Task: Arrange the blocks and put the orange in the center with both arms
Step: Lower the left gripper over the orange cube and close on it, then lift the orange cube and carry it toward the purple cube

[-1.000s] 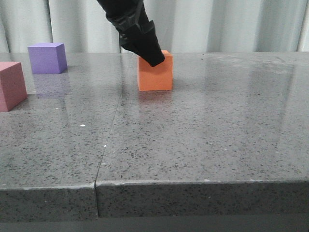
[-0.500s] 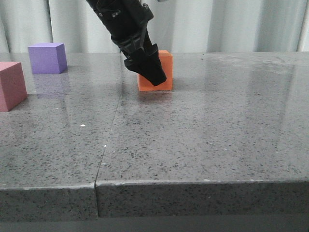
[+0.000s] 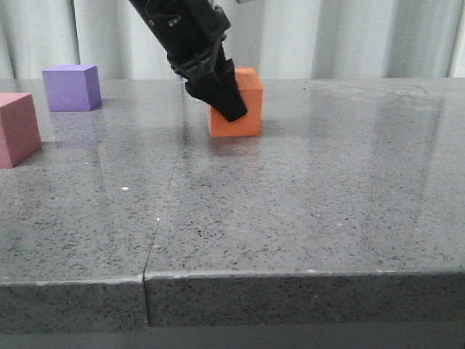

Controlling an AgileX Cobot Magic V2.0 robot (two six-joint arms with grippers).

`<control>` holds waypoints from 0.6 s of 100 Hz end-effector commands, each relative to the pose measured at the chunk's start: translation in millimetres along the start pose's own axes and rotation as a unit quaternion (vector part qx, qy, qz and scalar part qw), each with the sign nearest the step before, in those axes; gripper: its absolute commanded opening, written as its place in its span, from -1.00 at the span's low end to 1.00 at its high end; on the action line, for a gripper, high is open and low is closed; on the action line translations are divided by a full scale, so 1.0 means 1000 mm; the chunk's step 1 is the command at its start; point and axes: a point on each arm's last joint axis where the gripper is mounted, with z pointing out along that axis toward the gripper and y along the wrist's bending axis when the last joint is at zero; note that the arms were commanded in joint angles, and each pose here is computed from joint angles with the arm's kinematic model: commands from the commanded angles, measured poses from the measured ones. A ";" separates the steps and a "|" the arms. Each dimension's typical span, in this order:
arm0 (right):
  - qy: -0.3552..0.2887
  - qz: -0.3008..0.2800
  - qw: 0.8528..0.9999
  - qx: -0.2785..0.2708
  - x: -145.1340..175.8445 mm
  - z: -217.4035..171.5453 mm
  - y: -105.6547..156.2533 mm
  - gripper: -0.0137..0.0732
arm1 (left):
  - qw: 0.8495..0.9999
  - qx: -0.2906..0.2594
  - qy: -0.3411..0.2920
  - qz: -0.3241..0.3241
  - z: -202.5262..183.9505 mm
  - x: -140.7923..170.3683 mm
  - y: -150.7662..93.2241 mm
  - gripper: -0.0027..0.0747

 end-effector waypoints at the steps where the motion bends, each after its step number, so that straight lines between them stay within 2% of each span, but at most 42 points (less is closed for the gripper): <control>1: -0.045 -0.004 0.999 -0.013 -0.014 -0.002 0.004 -0.72 | 0.998 -0.040 -0.049 0.001 -0.031 -0.022 0.006 -0.19; 23: -0.045 -0.004 0.999 -0.013 -0.014 -0.002 0.004 -0.72 | 0.997 -0.047 -0.053 -0.011 -0.041 -0.025 0.007 -0.22; 37: -0.045 -0.004 0.999 -0.013 -0.014 -0.002 0.004 -0.72 | 0.992 -0.081 -0.046 -0.082 -0.061 -0.026 0.011 -0.22; 51: -0.045 -0.004 0.999 -0.013 -0.014 -0.002 0.004 -0.72 | 0.977 -0.135 -0.022 -0.166 -0.086 -0.023 0.017 -0.22; 60: -0.045 -0.004 0.999 -0.013 -0.014 -0.002 0.004 -0.72 | 0.957 -0.168 -0.011 -0.237 -0.102 -0.018 0.020 -0.22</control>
